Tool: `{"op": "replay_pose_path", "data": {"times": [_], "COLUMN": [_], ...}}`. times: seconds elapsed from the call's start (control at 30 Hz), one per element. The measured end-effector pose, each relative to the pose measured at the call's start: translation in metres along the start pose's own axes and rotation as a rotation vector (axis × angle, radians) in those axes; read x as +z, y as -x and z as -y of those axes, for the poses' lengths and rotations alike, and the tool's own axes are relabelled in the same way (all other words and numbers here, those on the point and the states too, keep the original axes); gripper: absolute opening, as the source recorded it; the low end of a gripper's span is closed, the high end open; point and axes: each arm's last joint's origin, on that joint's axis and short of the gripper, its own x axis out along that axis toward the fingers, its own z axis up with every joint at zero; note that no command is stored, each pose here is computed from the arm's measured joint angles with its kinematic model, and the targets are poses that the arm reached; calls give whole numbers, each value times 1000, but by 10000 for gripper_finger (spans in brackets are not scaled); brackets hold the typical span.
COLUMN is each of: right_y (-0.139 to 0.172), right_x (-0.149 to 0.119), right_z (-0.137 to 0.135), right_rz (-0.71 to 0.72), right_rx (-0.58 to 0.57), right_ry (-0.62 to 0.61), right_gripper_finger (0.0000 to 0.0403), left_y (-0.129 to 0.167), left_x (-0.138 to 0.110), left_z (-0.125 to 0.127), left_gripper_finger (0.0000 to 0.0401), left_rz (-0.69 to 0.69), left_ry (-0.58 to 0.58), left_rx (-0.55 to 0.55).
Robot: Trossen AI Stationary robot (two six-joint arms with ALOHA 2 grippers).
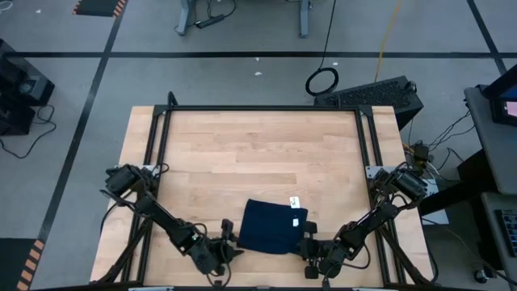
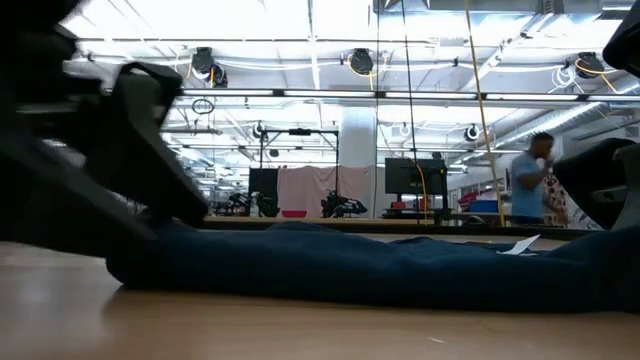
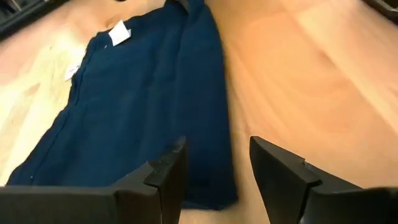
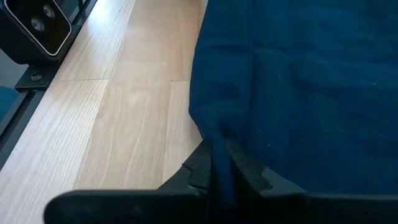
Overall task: Roll towel into tight, uniform cylinder
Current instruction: Roll the blue cloth napkin
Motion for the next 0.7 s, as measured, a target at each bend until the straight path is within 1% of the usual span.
{"op": "replay_pose_path", "data": {"times": [0.1, 0.2, 0.27, 0.43, 0.5, 0.57, 0.6, 0.7], "right_y": [0, 0, 0, 0, 0, 0, 1, 3], "right_x": [0, 0, 0, 0, 0, 1, 2, 7], "right_z": [0, 0, 0, 0, 0, -1, -2, -4], "right_rz": [1, 0, -1, 0, 2, 9, 18, 27], "right_rx": [1, 3, 4, 6, 9, 15, 24, 48], "right_ry": [-3, -3, -4, -5, -7, -13, -21, -40], "right_gripper_finger": [22, 22, 22, 22, 22, 22, 22, 22], "left_y": [-5, -10, -12, -17, -18, -20, -21, -21], "left_x": [0, -4, -5, -7, -8, -8, -8, -6], "left_z": [-6, -13, -17, -25, -27, -29, -30, -34], "left_gripper_finger": [178, 178, 178, 178, 171, 145, 123, 33], "left_rz": [-18, -69, -100, -143, -154, -164, -168, -171], "left_ry": [18, 43, 80, 150, 175, 184, 187, 207], "left_rx": [-22, -65, -94, -125, -139, -161, -178, -206]}}
